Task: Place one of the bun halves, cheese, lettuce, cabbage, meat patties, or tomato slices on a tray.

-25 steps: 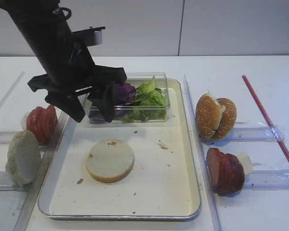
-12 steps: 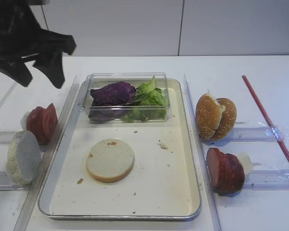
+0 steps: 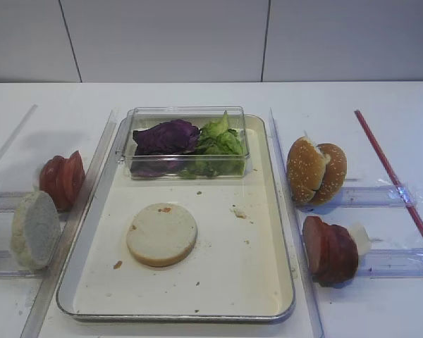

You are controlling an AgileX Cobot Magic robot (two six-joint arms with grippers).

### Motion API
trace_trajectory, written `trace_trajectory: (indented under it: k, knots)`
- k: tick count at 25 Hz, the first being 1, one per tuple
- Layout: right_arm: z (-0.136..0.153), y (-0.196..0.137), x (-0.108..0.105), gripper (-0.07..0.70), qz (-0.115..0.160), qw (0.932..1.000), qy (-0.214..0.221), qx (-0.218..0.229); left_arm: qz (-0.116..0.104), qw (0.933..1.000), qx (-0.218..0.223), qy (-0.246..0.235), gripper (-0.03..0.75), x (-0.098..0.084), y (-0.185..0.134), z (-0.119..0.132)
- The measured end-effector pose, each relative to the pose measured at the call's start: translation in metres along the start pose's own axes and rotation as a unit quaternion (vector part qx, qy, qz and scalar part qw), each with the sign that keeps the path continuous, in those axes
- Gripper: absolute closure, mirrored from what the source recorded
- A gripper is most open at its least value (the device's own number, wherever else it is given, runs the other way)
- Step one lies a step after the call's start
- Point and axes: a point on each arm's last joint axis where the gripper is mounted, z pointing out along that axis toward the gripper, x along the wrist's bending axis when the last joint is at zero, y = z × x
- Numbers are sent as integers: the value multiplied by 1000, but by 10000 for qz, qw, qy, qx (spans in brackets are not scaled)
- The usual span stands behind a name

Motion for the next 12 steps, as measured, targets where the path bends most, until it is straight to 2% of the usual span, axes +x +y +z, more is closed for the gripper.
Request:
trace_trajectory:
  k: [6,12]
  knots:
    - [0,0,0,201,0,10000,0,0,79,10000,-42,-12,274,1,-16,-7]
    - [0,0,0,201,0,10000,0,0,160,9992,-362,82,274,6,-64,-33]
